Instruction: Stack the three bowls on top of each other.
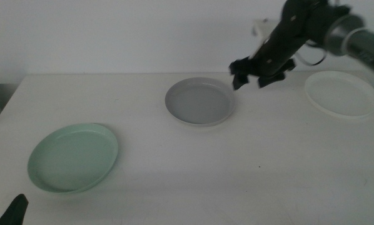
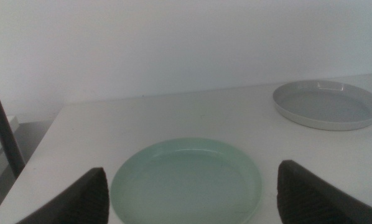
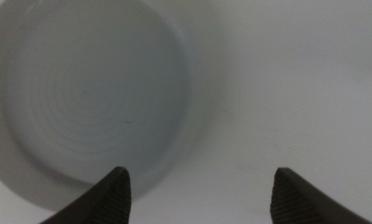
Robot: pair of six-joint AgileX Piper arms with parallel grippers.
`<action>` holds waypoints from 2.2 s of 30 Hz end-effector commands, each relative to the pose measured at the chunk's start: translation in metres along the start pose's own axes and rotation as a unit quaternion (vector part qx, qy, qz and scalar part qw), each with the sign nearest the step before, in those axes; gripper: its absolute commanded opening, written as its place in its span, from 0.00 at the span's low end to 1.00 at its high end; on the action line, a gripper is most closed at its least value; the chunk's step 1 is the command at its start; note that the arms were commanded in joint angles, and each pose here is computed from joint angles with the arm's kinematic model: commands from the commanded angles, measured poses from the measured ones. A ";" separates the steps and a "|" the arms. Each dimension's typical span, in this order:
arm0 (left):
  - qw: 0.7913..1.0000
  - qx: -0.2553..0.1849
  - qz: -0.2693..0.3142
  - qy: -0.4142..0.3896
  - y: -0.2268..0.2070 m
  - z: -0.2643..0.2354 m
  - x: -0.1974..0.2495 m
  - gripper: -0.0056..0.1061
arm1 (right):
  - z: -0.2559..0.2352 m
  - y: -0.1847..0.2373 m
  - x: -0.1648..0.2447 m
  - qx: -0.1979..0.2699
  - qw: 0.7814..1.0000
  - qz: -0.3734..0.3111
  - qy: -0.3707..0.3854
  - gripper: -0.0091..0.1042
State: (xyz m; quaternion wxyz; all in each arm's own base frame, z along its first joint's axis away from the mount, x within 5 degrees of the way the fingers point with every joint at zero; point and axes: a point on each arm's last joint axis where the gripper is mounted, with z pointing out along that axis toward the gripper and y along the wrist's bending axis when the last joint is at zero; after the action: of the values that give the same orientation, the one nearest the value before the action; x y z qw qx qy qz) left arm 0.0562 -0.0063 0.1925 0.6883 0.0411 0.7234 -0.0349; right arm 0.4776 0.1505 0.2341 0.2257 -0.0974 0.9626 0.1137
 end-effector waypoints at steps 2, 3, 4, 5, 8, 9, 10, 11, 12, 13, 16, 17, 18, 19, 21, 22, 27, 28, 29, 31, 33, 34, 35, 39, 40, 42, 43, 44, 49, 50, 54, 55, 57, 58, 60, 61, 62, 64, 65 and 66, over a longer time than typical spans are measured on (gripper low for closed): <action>0.999 -0.002 -0.010 -0.050 0.000 -0.002 -0.010 0.87 | -0.019 0.016 -0.017 -0.006 0.998 -0.020 -0.065 0.56; 0.999 -0.002 -0.010 -0.050 0.000 -0.002 -0.010 0.87 | -0.013 0.017 -0.016 -0.005 0.998 -0.022 -0.066 0.55; 0.999 -0.002 -0.010 -0.050 0.000 -0.002 -0.010 0.87 | -0.008 0.019 -0.016 -0.005 0.997 -0.025 -0.069 0.54; 0.999 -0.002 -0.010 -0.050 0.000 -0.002 -0.010 0.87 | -0.003 0.020 -0.017 -0.006 0.997 -0.025 -0.074 0.53; 0.999 -0.002 -0.010 -0.050 0.000 -0.002 -0.010 0.87 | 0.010 0.023 -0.016 -0.009 0.996 -0.026 -0.080 0.51; 0.999 -0.002 -0.010 -0.050 0.000 -0.002 -0.010 0.87 | 0.013 0.023 -0.016 -0.010 0.996 -0.024 -0.082 0.51; 0.999 -0.002 -0.010 -0.050 0.000 -0.002 -0.010 0.87 | 0.017 0.023 -0.016 -0.013 0.996 -0.022 -0.084 0.50; 0.999 -0.002 -0.010 -0.050 0.000 -0.002 -0.010 0.87 | 0.022 0.023 -0.015 -0.014 0.996 -0.020 -0.086 0.50; 0.999 -0.002 -0.010 -0.050 0.000 -0.002 -0.010 0.87 | 0.025 0.023 -0.015 -0.015 0.996 -0.019 -0.088 0.50; 0.999 -0.002 -0.010 -0.050 0.000 -0.002 -0.010 0.87 | 0.027 0.024 -0.016 -0.015 0.995 -0.020 -0.095 0.49; 0.999 -0.002 -0.010 -0.050 0.000 -0.002 -0.010 0.87 | 0.033 0.024 -0.017 -0.015 0.994 -0.020 -0.104 0.45; 0.999 -0.002 -0.010 -0.050 0.000 -0.002 -0.010 0.87 | 0.036 0.023 -0.016 -0.015 0.994 -0.019 -0.104 0.43; 0.999 -0.002 -0.010 -0.050 0.000 -0.002 -0.010 0.87 | 0.038 0.023 -0.016 -0.014 0.994 -0.019 -0.104 0.41; 0.999 -0.002 -0.010 -0.050 0.000 -0.002 -0.010 0.87 | 0.041 0.022 -0.015 -0.014 0.994 -0.019 -0.103 0.38; 0.999 -0.002 -0.010 -0.050 0.000 -0.002 -0.010 0.87 | 0.044 0.022 -0.015 -0.013 0.994 -0.019 -0.104 0.30; 0.999 -0.002 -0.010 -0.050 0.000 -0.002 -0.010 0.87 | 0.044 0.022 -0.015 -0.014 0.994 -0.018 -0.106 0.25; 0.999 -0.002 -0.010 -0.050 0.000 -0.002 -0.010 0.87 | 0.028 0.024 -0.019 -0.016 0.993 -0.015 -0.116 0.07; 0.999 -0.002 -0.010 -0.050 0.000 -0.002 -0.010 0.87 | 0.020 0.026 -0.021 -0.018 0.992 -0.012 -0.122 0.07; 0.999 -0.002 -0.010 -0.050 0.000 -0.002 -0.010 0.87 | 0.012 0.027 -0.022 -0.019 0.992 -0.008 -0.127 0.07; 0.999 -0.002 -0.010 -0.050 0.000 -0.002 -0.010 0.87 | -0.006 0.028 -0.019 -0.021 0.990 0.000 -0.139 0.07; 0.999 -0.002 -0.010 -0.050 0.000 -0.002 -0.010 0.87 | -0.032 0.030 -0.011 -0.024 0.987 0.007 -0.160 0.07; 0.999 -0.002 -0.010 -0.050 0.000 -0.002 -0.010 0.87 | -0.041 0.030 -0.005 -0.025 0.986 0.010 -0.166 0.07; 0.999 -0.002 -0.010 -0.050 0.000 -0.002 -0.010 0.87 | -0.052 0.030 0.004 -0.028 0.984 0.014 -0.174 0.07; 0.999 -0.002 -0.010 -0.050 0.000 -0.002 -0.010 0.87 | -0.085 0.032 0.053 -0.031 0.982 0.014 -0.185 0.07; 0.999 -0.002 -0.010 -0.050 0.000 -0.002 -0.010 0.87 | -0.095 0.034 0.067 -0.033 0.982 0.013 -0.185 0.07; 0.999 -0.002 -0.010 -0.050 0.000 -0.002 -0.010 0.87 | -0.111 0.038 0.095 -0.042 0.981 0.013 -0.188 0.07; 0.999 -0.002 -0.010 -0.050 0.000 -0.002 -0.010 0.87 | -0.121 0.041 0.106 -0.048 0.979 0.010 -0.197 0.07; 0.999 -0.002 -0.010 -0.050 0.000 -0.002 -0.010 0.87 | -0.125 0.043 0.122 -0.051 0.979 0.008 -0.195 0.07; 0.999 -0.002 -0.010 -0.050 0.000 -0.002 -0.010 0.87 | -0.142 0.048 0.168 -0.074 0.973 0.025 -0.216 0.07; 0.999 -0.002 -0.010 -0.050 0.000 -0.002 -0.010 0.87 | -0.141 0.048 0.176 -0.077 0.973 0.028 -0.215 0.07; 0.999 -0.002 -0.010 -0.050 0.000 -0.002 -0.010 0.87 | -0.128 0.047 0.195 -0.078 0.977 0.038 -0.196 0.07; 0.999 -0.002 -0.010 -0.050 0.000 -0.002 -0.010 0.87 | -0.124 0.047 0.197 -0.076 0.978 0.040 -0.190 0.07; 0.999 -0.002 -0.010 -0.050 0.000 -0.002 -0.010 0.87 | -0.112 0.045 0.201 -0.070 0.980 0.043 -0.181 0.07; 0.999 -0.002 -0.010 -0.050 0.000 -0.002 -0.010 0.87 | -0.108 0.044 0.201 -0.067 0.980 0.044 -0.179 0.07; 0.999 -0.002 -0.010 -0.050 0.000 -0.002 -0.010 0.87 | -0.095 0.043 0.202 -0.062 0.982 0.049 -0.169 0.07; 0.999 -0.002 -0.010 -0.050 0.000 -0.002 -0.010 0.87 | -0.089 0.043 0.202 -0.060 0.984 0.051 -0.163 0.07; 0.999 -0.002 -0.010 -0.050 0.000 -0.002 -0.010 0.87 | -0.083 0.042 0.202 -0.057 0.984 0.055 -0.159 0.07; 0.999 -0.002 -0.010 -0.050 0.000 -0.002 -0.010 0.87 | -0.073 0.041 0.203 -0.053 0.986 0.059 -0.149 0.07; 0.999 -0.002 -0.010 -0.050 0.000 -0.002 -0.010 0.87 | -0.067 0.041 0.203 -0.050 0.986 0.061 -0.144 0.07; 0.999 -0.002 -0.010 -0.050 0.000 -0.002 -0.010 0.87 | -0.062 0.041 0.204 -0.049 0.987 0.064 -0.140 0.07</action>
State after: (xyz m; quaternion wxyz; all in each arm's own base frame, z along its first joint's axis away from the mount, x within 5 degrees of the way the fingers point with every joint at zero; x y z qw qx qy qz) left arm 0.0562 -0.0063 0.1925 0.6883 0.0411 0.7234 -0.0349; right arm 0.2551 0.1414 0.1896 0.3004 -0.0355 0.9377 0.1712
